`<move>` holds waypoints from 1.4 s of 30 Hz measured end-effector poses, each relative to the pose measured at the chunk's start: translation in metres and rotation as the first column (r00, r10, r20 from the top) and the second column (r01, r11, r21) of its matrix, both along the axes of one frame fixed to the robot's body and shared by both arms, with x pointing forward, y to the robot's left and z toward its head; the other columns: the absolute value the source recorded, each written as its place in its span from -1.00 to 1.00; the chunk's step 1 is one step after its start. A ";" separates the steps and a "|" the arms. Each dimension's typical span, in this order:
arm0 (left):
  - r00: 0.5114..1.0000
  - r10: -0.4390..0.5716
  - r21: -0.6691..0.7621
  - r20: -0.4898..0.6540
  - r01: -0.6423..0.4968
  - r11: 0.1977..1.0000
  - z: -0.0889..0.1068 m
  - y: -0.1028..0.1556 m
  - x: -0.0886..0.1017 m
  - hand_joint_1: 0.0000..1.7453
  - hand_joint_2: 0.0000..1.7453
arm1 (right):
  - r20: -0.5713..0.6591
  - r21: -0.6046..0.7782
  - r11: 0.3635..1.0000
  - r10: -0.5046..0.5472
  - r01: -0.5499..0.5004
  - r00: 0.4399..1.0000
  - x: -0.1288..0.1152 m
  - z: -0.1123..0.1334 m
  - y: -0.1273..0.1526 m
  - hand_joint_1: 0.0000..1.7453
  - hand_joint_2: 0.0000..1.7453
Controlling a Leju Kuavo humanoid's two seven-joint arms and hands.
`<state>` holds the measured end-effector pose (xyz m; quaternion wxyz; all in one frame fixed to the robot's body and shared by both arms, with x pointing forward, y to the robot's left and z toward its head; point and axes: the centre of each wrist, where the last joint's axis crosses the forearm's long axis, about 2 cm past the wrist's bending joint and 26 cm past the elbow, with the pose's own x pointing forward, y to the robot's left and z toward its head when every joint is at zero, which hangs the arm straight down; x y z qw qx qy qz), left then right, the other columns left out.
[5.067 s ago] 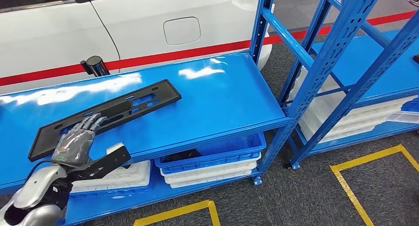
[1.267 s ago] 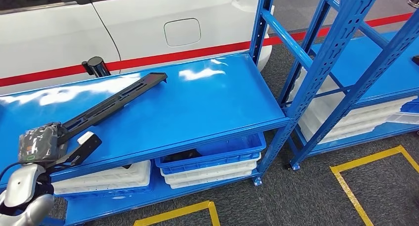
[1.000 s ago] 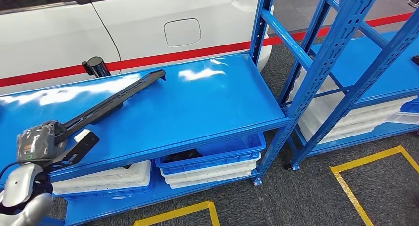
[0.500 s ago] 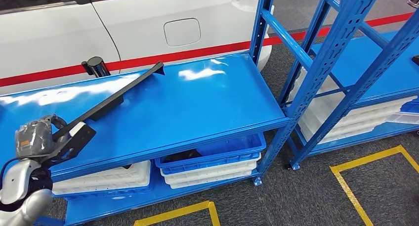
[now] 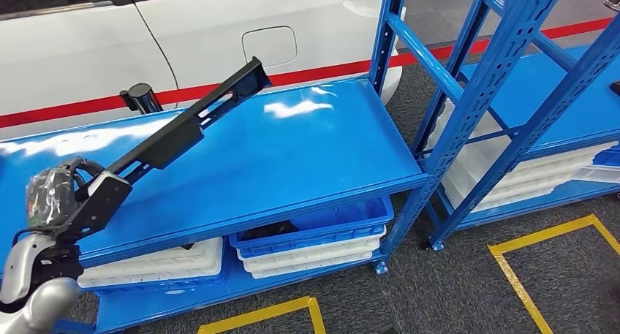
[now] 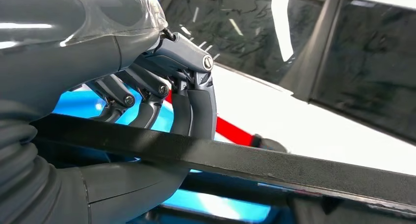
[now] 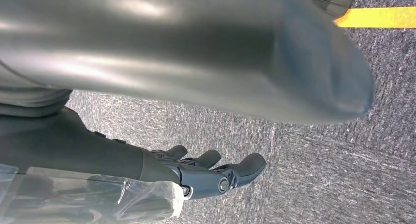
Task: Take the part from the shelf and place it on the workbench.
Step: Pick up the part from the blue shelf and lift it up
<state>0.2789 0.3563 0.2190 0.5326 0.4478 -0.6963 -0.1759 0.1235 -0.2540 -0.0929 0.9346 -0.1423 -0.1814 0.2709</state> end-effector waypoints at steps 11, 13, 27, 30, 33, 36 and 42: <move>0.971 -0.039 -0.193 0.236 0.086 0.977 0.028 -0.011 -0.011 1.00 1.00 | 0.005 -0.009 1.000 -0.010 0.010 1.000 -0.002 -0.001 0.000 -1.00 -1.00; 0.954 -0.035 -0.213 0.297 0.102 0.972 0.034 -0.012 -0.015 1.00 1.00 | 0.005 -0.011 1.000 -0.011 0.011 1.000 -0.003 -0.001 0.000 -1.00 -1.00; 0.870 -0.053 -0.244 0.489 0.195 0.950 0.053 -0.026 -0.039 1.00 1.00 | -0.002 -0.013 1.000 -0.022 0.022 1.000 -0.009 -0.002 0.000 -1.00 -1.00; 0.862 -0.048 -0.260 0.504 0.205 0.943 0.051 -0.030 -0.041 1.00 1.00 | 0.000 -0.013 1.000 -0.023 0.023 1.000 -0.008 -0.002 0.001 -1.00 -1.00; 0.850 -0.043 -0.274 0.526 0.217 0.937 0.051 -0.033 -0.042 1.00 1.00 | 0.005 -0.014 1.000 -0.024 0.024 1.000 -0.006 -0.001 0.001 -1.00 -1.00; 0.847 -0.030 -0.293 0.530 0.216 0.931 0.049 -0.034 -0.044 1.00 1.00 | 0.008 -0.016 0.999 -0.028 0.028 1.000 -0.005 -0.001 0.001 -1.00 -1.00; 0.848 0.003 -0.311 0.530 0.191 0.931 0.043 -0.032 -0.049 1.00 1.00 | 0.007 -0.018 0.999 -0.033 0.033 0.999 -0.006 -0.001 0.000 -1.00 -1.00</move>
